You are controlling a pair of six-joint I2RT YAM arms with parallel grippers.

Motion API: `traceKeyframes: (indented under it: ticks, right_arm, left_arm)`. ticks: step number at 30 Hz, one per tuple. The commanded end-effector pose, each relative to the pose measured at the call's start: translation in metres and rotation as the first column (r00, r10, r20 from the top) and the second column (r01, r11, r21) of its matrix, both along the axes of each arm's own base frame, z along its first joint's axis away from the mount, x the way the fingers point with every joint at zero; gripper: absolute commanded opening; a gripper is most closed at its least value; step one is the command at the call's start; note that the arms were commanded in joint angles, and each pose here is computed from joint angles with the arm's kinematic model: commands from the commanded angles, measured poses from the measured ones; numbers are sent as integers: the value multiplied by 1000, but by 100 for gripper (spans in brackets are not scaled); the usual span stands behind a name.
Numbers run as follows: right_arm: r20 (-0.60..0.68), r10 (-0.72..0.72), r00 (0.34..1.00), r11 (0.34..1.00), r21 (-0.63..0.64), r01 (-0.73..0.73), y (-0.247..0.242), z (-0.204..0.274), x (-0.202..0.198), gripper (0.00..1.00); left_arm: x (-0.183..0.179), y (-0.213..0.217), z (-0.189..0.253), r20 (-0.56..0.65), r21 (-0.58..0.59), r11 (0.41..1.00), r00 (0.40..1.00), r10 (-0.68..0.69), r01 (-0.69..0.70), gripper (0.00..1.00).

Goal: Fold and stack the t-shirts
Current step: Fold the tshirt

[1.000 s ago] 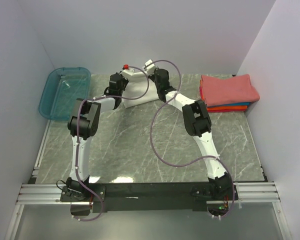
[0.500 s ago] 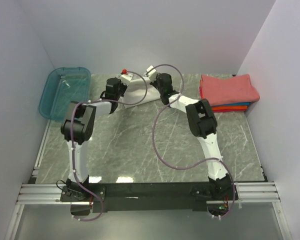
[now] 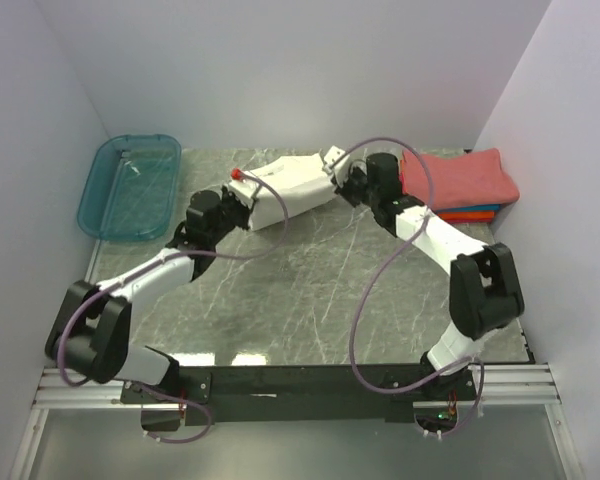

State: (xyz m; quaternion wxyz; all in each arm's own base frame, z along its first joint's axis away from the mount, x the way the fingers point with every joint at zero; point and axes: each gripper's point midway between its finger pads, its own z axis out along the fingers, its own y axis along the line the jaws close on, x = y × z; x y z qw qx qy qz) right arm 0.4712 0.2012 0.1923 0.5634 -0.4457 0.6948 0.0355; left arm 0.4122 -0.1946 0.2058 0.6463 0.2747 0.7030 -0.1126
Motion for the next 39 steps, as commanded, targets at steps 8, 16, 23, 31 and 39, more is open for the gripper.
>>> traceKeyframes:
  ticks: [8,16,23,31,39]
  right_arm:
    - [-299,208,931,956,-138,-258,-40,-87,-162,0]
    - [-353,294,888,906,-192,-377,-70,-115,-253,0]
    - [-389,349,853,865,-215,-453,-86,-115,-305,0]
    - [-308,282,909,905,-230,-358,-84,-92,-274,0]
    - [-302,236,924,941,-167,-295,-42,-49,-166,0]
  left_arm:
    - [-139,-49,-41,-235,-106,961,933,-273,255,0]
    - [-223,-81,-48,-343,-265,887,823,-452,377,1]
    - [-284,-106,-56,-488,-415,846,704,-517,334,1]
    - [-278,-94,-62,-513,-351,920,787,-343,172,0]
    - [-180,-55,-51,-472,-356,932,873,-122,-62,0]
